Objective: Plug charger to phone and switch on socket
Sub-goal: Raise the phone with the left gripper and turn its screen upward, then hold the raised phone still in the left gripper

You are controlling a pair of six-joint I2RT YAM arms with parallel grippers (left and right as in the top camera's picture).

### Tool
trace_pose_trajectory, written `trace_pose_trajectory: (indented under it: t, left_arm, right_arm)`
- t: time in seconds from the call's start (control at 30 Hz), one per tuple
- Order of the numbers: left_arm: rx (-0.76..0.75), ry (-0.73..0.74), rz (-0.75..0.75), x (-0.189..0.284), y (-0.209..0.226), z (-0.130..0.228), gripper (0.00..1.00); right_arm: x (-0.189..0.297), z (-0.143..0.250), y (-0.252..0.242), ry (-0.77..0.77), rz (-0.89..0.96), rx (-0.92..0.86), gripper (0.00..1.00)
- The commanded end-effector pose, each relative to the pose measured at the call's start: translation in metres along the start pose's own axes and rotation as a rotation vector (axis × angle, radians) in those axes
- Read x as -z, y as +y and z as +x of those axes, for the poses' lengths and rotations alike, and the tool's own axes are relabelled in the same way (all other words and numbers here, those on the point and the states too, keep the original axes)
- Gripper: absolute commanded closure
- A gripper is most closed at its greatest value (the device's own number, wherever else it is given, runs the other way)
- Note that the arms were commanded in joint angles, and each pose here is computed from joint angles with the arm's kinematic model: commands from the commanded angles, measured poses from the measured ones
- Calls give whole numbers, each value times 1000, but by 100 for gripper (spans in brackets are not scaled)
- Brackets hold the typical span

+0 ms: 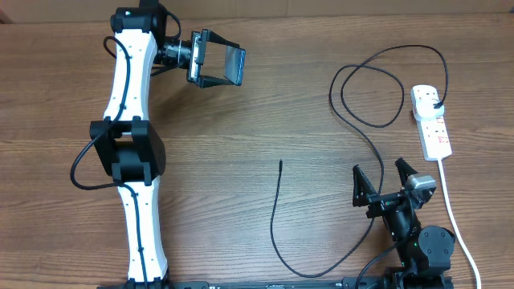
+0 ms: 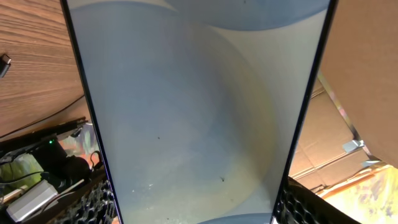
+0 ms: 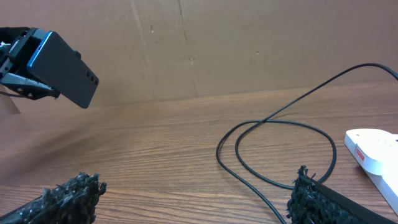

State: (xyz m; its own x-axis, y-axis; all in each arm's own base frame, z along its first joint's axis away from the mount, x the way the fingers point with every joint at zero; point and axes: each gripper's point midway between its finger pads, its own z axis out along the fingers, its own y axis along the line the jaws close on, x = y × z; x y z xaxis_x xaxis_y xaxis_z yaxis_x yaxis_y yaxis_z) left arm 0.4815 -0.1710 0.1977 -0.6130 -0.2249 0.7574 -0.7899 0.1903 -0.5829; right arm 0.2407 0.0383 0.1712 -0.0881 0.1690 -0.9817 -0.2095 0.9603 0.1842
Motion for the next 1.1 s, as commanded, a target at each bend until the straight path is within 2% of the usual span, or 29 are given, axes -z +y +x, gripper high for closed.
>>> trace_pose_trajectory:
  t: [0.0, 1.07]
  left_arm:
    - [-57, 45, 33, -2, -12, 18, 96]
    - [-59, 28, 11, -6, -9, 16, 96]
  right_arm:
    - [0, 0, -1, -5, 7, 5, 0]
    - [0, 0, -1, -5, 7, 5, 0]
